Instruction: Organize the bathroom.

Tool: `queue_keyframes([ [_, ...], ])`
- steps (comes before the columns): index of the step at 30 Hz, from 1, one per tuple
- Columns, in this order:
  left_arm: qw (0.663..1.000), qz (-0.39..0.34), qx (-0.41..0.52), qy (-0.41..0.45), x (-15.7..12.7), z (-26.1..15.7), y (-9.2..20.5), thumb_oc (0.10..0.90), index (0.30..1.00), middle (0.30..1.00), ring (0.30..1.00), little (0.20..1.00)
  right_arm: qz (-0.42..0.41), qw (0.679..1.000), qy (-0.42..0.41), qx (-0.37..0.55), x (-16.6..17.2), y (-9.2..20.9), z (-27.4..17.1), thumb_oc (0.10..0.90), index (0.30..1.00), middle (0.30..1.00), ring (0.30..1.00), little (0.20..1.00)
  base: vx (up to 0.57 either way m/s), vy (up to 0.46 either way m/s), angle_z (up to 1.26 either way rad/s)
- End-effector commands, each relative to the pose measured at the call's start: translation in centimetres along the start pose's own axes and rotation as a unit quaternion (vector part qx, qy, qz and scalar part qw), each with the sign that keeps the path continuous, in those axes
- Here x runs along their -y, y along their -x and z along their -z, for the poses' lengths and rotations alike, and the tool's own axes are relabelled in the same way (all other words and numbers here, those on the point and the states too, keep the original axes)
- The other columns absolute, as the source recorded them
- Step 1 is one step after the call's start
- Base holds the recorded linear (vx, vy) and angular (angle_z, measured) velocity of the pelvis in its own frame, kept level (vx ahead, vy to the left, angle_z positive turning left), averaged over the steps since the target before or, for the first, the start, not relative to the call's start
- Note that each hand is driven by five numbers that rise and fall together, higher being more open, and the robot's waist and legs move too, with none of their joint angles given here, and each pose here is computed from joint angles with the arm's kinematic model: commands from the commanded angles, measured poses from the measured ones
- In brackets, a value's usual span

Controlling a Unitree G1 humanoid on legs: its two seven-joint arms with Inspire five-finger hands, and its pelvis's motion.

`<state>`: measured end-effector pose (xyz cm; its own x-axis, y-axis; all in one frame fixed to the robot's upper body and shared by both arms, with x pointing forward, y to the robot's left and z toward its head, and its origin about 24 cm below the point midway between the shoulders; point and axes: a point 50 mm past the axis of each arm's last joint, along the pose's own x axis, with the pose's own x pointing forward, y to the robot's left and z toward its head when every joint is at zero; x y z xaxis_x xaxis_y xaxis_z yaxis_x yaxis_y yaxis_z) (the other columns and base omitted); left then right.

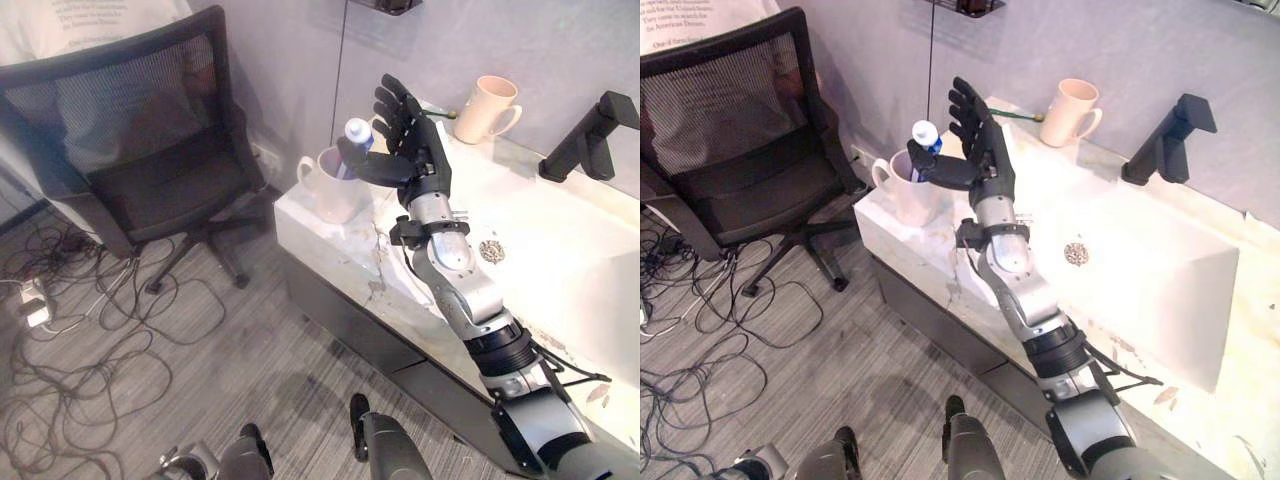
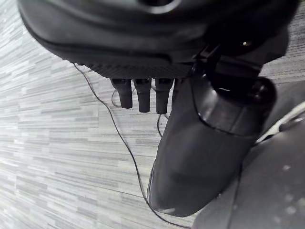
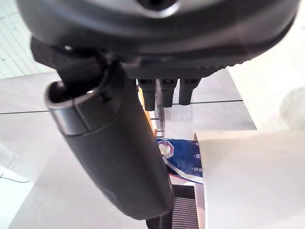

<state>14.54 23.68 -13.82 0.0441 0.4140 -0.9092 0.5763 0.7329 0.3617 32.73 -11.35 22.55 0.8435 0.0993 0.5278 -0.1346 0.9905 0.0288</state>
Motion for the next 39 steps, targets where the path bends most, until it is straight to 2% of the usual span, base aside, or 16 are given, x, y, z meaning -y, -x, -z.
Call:
queue_keyframes([
  [1, 0.999, -0.002, -0.043, -0.030, 0.4, 2.0, -0.5, 0.800, 0.900, 0.900, 0.900, 0.900, -0.038, 0.985, -0.045, 0.164, -1.2, -0.9, -7.4, 0.800, 0.900, 0.900, 0.900, 0.900, 0.03, 0.005, -0.10],
  [39, 0.999, -0.027, -0.023, -0.033, -1.7, -0.1, 0.3, 0.800, 0.900, 0.900, 0.900, 0.900, -0.070, 0.984, -0.030, 0.159, -2.5, -0.9, -7.1, 0.800, 0.900, 0.900, 0.900, 0.900, -0.02, 0.008, -0.02],
])
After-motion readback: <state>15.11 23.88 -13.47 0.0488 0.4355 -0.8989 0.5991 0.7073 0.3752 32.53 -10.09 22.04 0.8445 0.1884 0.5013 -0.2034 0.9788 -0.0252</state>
